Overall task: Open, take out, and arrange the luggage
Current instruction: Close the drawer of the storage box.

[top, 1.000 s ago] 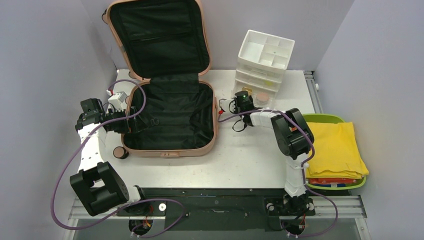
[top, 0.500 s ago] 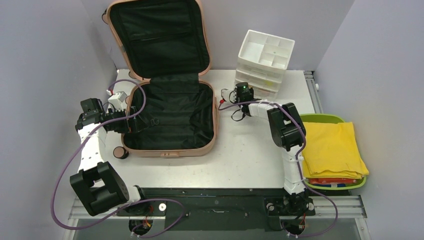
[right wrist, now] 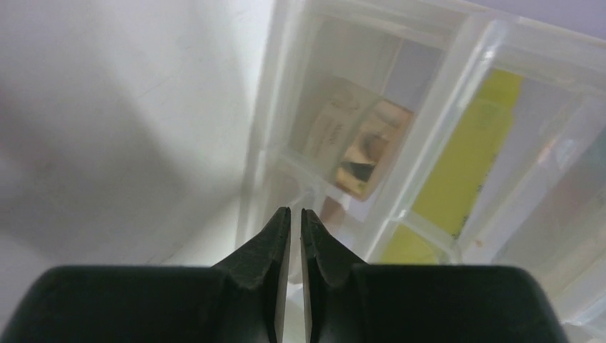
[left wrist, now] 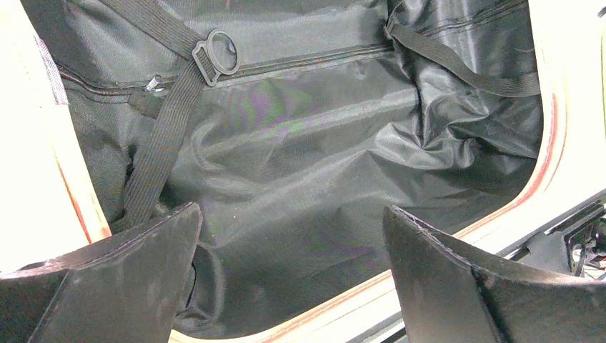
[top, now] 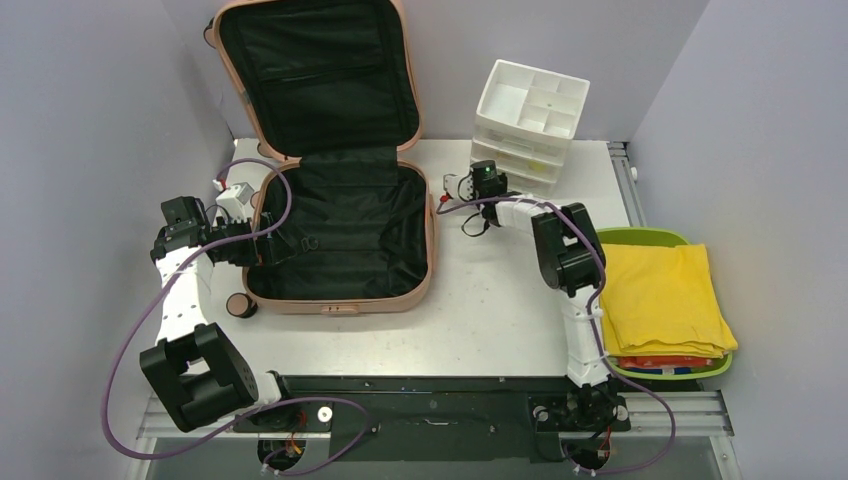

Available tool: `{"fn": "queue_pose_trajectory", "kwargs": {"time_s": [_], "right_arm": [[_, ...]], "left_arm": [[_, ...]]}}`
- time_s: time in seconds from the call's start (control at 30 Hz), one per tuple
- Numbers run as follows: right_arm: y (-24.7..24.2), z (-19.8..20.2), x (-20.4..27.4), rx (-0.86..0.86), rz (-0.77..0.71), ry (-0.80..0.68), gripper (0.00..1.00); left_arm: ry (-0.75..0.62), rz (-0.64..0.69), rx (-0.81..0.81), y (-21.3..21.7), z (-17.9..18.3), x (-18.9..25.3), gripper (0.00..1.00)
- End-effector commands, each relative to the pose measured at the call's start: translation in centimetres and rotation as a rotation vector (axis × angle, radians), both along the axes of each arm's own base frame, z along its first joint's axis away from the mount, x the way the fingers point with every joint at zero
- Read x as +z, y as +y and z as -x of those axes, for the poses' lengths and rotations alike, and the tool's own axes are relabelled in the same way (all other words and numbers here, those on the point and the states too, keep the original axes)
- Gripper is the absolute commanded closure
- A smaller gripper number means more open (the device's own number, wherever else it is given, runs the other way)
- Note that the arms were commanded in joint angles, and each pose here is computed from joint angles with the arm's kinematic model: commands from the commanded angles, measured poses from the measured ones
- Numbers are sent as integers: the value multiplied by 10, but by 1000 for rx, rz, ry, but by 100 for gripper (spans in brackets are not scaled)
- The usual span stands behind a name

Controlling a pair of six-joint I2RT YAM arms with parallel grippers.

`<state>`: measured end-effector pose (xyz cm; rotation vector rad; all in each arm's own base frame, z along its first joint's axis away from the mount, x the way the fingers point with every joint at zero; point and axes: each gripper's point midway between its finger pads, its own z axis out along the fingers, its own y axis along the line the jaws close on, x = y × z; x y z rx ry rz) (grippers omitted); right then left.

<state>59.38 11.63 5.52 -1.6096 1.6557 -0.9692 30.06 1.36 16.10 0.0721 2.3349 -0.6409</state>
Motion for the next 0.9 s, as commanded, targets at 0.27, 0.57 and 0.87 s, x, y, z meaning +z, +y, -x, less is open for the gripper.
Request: {"fn": "queue_pose_trajectory", "kwargs": {"time_s": [0.27,0.57,0.87], "right_arm": [[52,76,210,112,-616,167,52],[41,36,298,139,-834,-103,16],[11,-13,288,-245,-1198,-314,20]], "left_arm": [[-61,-3,-27,-2,-10,14,4],[-61,0,-28,-3,-9,11,4],[-55,-15,-18,-1,-7,8,4]]}}
